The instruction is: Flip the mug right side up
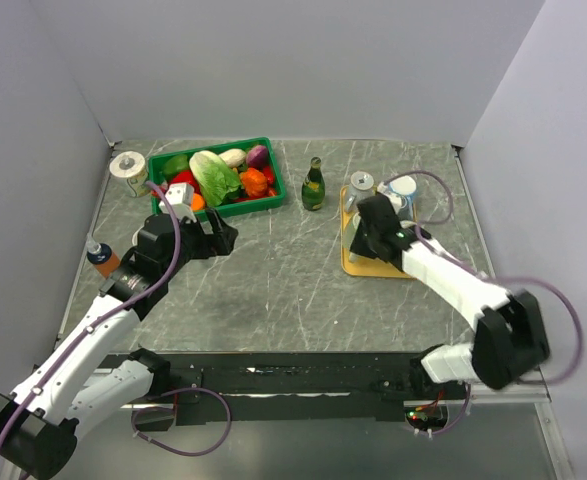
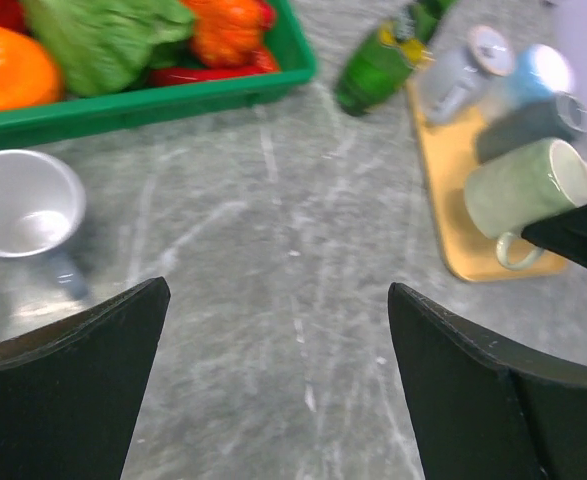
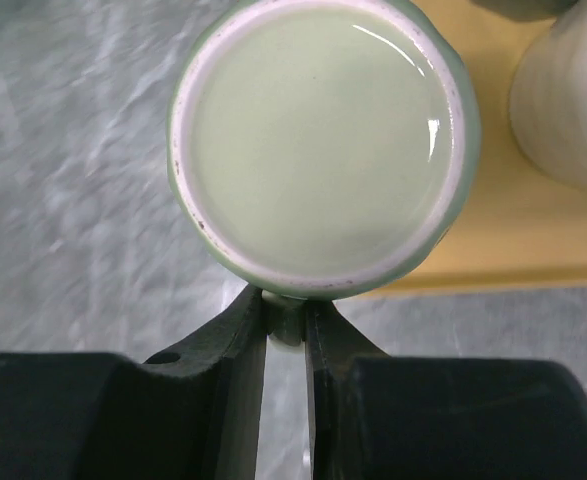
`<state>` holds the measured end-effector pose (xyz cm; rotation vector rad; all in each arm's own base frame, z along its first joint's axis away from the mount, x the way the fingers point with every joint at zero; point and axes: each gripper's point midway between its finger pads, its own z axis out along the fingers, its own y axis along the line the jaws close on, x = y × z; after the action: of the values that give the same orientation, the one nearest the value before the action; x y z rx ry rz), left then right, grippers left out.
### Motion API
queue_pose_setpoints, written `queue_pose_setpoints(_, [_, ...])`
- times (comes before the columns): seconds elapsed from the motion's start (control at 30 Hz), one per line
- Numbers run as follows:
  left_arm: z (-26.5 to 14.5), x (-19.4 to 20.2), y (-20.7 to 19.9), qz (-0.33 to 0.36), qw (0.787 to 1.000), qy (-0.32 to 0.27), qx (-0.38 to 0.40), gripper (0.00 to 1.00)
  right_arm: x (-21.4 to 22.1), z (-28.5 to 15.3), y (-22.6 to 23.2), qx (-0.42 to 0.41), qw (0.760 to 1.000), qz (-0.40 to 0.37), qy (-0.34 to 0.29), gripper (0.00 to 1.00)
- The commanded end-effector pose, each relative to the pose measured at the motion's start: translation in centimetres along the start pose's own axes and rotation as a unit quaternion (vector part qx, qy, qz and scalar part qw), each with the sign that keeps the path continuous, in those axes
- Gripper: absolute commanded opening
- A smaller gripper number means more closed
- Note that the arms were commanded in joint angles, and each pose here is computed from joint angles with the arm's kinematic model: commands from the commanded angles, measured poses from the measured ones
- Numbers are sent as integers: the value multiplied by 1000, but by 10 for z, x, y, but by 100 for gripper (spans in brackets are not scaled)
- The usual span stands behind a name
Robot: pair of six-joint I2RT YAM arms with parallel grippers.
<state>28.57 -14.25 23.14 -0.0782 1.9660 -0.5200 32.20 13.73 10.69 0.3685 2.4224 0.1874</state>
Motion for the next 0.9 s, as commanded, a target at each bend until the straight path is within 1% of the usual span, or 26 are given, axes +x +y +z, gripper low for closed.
queue_pose_setpoints(0.0, [-5,-4,-41,-20,994,0,108,96,-32,-66,43,-157,985,13,-73,0])
queue_pose_setpoints(0.03, [-6,-3,-50,-30,991,7,130,96,-28,-74,46,-177,982,12,-72,0])
queue_pose_setpoints(0.07, [-9,0,-64,-32,985,15,171,96,-34,-91,50,-204,975,16,-88,0])
queue_pose_setpoints(0.13, [-13,3,-80,-52,975,28,214,96,-38,-118,64,-267,958,21,-101,0])
queue_pose_setpoints(0.17, [-18,9,-91,-57,965,46,252,96,-40,-127,69,-287,952,22,-107,0])
queue_pose_setpoints(0.2, [-22,2,-103,-59,957,32,283,96,-43,-142,80,-325,939,21,-113,0])
queue_pose_setpoints(0.27, [-28,7,-116,-86,941,47,324,96,-49,-165,90,-370,920,28,-127,0])
queue_pose_setpoints(0.3, [-38,0,-131,-82,925,36,368,96,-48,-178,97,-399,908,24,-126,0])
queue_pose_setpoints(0.33, [-44,1,-139,-96,915,44,390,96,-56,-195,104,-432,890,31,-143,0])
queue_pose_setpoints(0.37, [-47,5,-143,-99,908,51,404,96,-56,-205,109,-453,879,29,-147,0])
queue_pose_setpoints(0.4, [-56,7,-153,-94,896,55,431,96,-57,-214,112,-470,869,31,-150,0])
queue_pose_setpoints(0.43, [-62,4,-160,-91,889,50,446,96,-62,-234,119,-506,847,29,-163,0])
queue_pose_setpoints(0.5, [-75,4,-176,-78,875,49,475,96,-62,-250,126,-535,828,25,-167,0])
queue_pose_setpoints(0.53, [-78,4,-181,-67,872,46,482,96,-59,-260,128,-552,817,21,-164,0])
queue_pose_setpoints(0.57, [-83,1,-187,-60,868,42,491,96,-62,-271,131,-570,803,17,-176,0])
queue_pose_setpoints(0.7, [-98,5,-206,-39,850,43,523,96,-61,-299,137,-612,768,6,-186,0])
queue_pose_setpoints(0.73, [-98,4,-208,-43,850,43,524,96,-59,-304,139,-623,761,4,-185,0])
queue_pose_setpoints(0.77, [-98,0,-210,-47,849,34,526,96,-59,-314,141,-637,746,-1,-192,0])
queue_pose_setpoints(0.83, [-98,0,-212,-64,847,35,526,96,-57,-324,142,-652,733,-4,-193,0])
queue_pose_setpoints(0.87, [-97,-7,-215,-74,846,20,527,96,-55,-330,143,-661,725,-10,-193,0])
